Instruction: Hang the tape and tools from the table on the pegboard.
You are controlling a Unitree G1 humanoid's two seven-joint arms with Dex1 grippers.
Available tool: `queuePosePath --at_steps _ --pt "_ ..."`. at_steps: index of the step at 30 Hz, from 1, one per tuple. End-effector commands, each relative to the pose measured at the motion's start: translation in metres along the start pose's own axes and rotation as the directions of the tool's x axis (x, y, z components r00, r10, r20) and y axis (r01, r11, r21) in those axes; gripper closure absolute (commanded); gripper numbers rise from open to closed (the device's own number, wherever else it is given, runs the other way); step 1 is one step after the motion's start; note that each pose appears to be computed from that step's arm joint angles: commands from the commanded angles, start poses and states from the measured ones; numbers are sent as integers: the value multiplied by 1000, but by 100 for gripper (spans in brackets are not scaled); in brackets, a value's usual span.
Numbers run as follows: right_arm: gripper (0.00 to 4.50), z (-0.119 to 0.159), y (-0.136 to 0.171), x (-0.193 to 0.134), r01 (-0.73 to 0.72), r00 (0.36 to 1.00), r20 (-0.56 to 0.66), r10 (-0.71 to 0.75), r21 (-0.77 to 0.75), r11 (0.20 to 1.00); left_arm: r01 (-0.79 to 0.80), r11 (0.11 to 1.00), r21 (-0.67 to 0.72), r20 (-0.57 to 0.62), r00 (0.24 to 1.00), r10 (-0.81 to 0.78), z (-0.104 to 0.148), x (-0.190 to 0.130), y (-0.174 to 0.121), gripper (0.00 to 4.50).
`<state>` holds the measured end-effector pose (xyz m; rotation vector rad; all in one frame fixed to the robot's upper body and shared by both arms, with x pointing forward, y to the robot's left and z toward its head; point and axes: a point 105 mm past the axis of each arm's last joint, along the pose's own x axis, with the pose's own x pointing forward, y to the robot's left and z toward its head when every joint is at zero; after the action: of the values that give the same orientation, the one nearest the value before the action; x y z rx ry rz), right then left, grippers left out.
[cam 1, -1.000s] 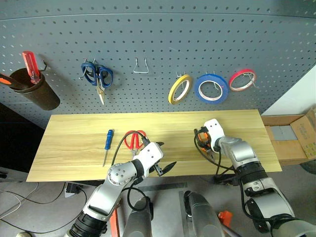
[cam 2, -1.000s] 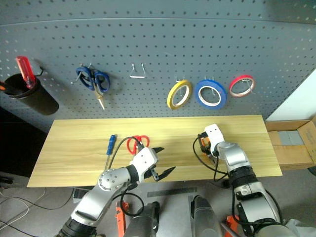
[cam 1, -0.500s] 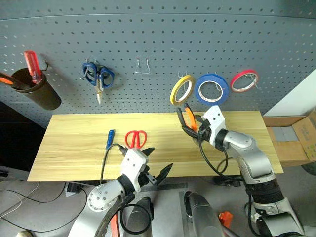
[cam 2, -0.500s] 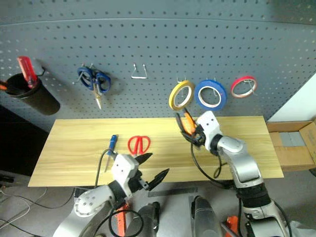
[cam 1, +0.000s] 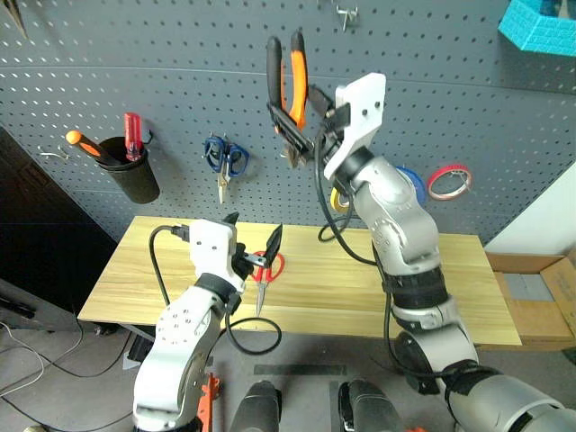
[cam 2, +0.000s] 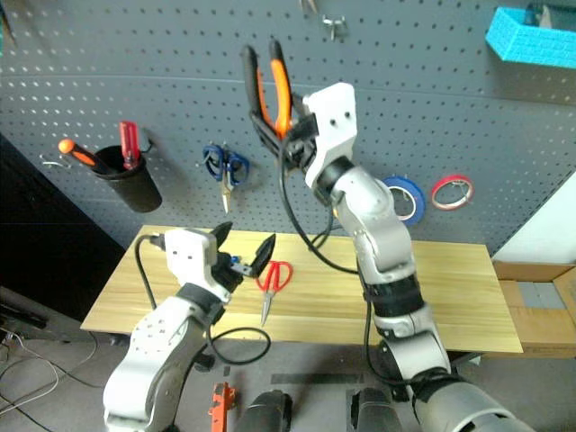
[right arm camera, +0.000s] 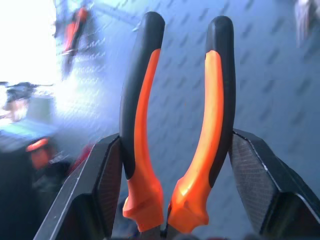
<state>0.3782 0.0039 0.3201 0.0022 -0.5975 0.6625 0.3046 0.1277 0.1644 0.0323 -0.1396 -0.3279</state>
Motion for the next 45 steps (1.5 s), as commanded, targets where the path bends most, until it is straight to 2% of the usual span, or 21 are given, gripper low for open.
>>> queuePosePath --at_steps 1,4,8,15,26,35,40,45 --pt "181 20 -15 18 93 987 141 -77 -114 989 7 1000 -17 30 1000 -6 4 13 2 0" --pt "181 16 -22 29 135 981 159 -111 -153 979 10 1000 -18 5 1000 -9 -2 25 8 0" --pt "181 8 -24 36 162 977 164 -136 -160 974 -11 1000 3 27 1000 11 5 43 20 0" --pt "181 -12 -11 42 128 988 103 -114 -137 982 23 999 37 40 999 -25 13 65 22 0" --pt "181 -15 -7 48 142 986 102 -132 -102 985 79 995 57 -22 997 -78 6 51 17 0" --pt "181 -4 -18 47 220 966 165 -199 -118 968 83 995 60 -39 996 -80 7 43 14 0" --pt "181 -30 -5 31 229 967 151 -207 -151 962 76 995 66 -39 997 -73 9 40 14 0" --pt "181 -32 -2 26 269 954 182 -237 -182 946 75 995 67 -48 996 -72 9 36 14 0"
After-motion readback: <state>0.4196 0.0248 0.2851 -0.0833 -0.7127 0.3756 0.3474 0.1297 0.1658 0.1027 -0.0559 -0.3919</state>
